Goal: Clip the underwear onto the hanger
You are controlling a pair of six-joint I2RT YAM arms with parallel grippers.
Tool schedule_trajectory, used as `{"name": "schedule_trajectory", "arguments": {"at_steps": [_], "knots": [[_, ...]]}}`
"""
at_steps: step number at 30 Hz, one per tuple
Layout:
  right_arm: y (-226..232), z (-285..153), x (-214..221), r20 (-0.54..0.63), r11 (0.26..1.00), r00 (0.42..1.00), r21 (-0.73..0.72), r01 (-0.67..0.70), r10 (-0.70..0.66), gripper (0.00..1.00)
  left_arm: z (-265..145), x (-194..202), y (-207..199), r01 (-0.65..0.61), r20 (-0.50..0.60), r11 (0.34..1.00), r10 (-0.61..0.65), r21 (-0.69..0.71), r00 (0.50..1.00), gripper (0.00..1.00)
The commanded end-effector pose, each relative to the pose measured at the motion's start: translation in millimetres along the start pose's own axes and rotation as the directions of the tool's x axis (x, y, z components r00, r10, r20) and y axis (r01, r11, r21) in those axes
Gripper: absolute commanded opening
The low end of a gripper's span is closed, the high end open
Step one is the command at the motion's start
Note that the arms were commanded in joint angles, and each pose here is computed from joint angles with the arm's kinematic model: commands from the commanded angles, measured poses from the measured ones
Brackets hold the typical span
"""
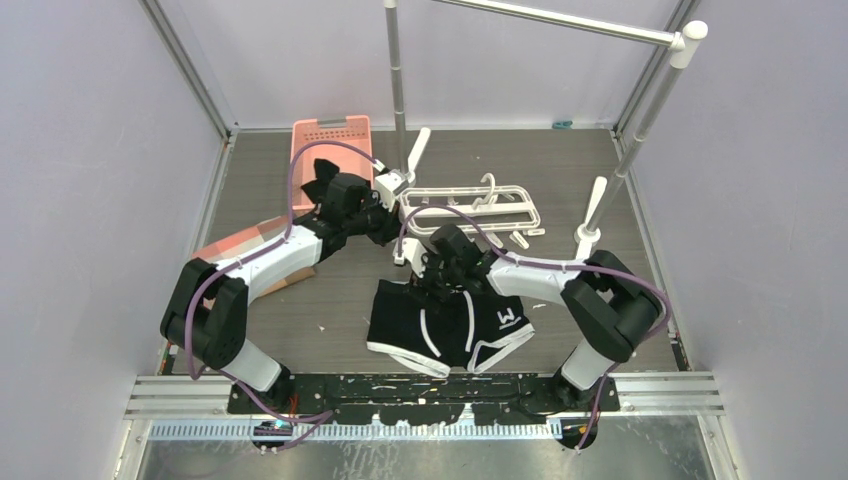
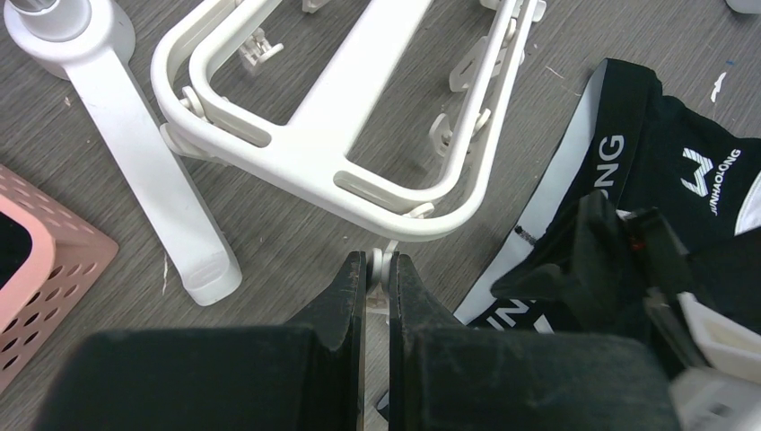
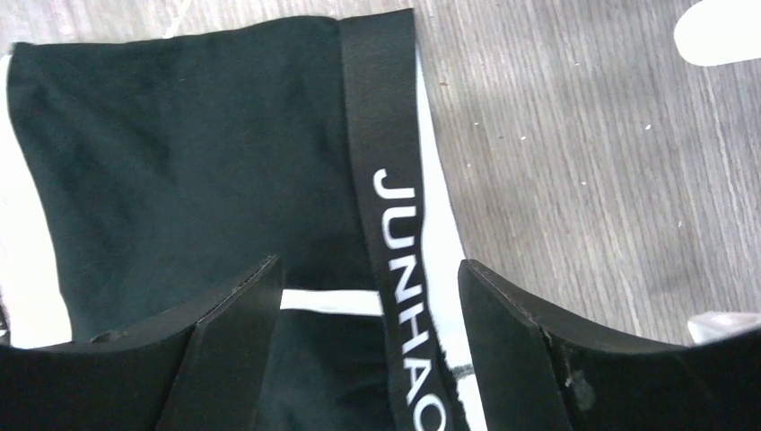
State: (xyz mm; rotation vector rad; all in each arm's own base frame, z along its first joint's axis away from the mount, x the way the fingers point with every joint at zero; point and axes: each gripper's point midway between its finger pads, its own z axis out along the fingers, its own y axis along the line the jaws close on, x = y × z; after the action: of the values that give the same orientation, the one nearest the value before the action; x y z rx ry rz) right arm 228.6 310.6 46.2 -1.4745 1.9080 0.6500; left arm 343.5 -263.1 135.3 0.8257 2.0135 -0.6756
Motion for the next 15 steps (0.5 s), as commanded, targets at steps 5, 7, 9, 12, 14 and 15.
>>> {"name": "schedule_trajectory", "arguments": {"at_steps": [5,7,9,12,14,15], "knots": [[-36,9,-41,0.13,0.997,0.991,0.076,0.013,-0.023,0.73,-13,-44,4,-0.046,0.112,0.998,0.049,-0.031,0.992,0.0],[-36,9,-44,0.143,0.998,0.99,0.067,0.007,-0.016,0.73,-13,-45,3,-0.047,0.113,0.998,0.05,-0.03,0.992,0.0],[-37,10,-45,0.148,0.998,0.989,0.067,0.005,-0.015,0.73,-12,-44,4,-0.046,0.111,0.999,0.049,-0.029,0.993,0.0],[-39,13,-42,0.135,0.997,0.991,0.071,-0.006,-0.004,0.72,-12,-44,4,-0.045,0.11,0.999,0.048,-0.03,0.993,0.0],[-39,17,-35,0.114,0.998,0.994,0.07,-0.012,0.004,0.71,-12,-44,3,-0.047,0.11,0.998,0.05,-0.029,0.993,0.0],[-39,19,-30,0.101,0.998,0.995,0.068,-0.014,0.007,0.71,-12,-44,4,-0.047,0.11,0.998,0.05,-0.029,0.993,0.0]]}}
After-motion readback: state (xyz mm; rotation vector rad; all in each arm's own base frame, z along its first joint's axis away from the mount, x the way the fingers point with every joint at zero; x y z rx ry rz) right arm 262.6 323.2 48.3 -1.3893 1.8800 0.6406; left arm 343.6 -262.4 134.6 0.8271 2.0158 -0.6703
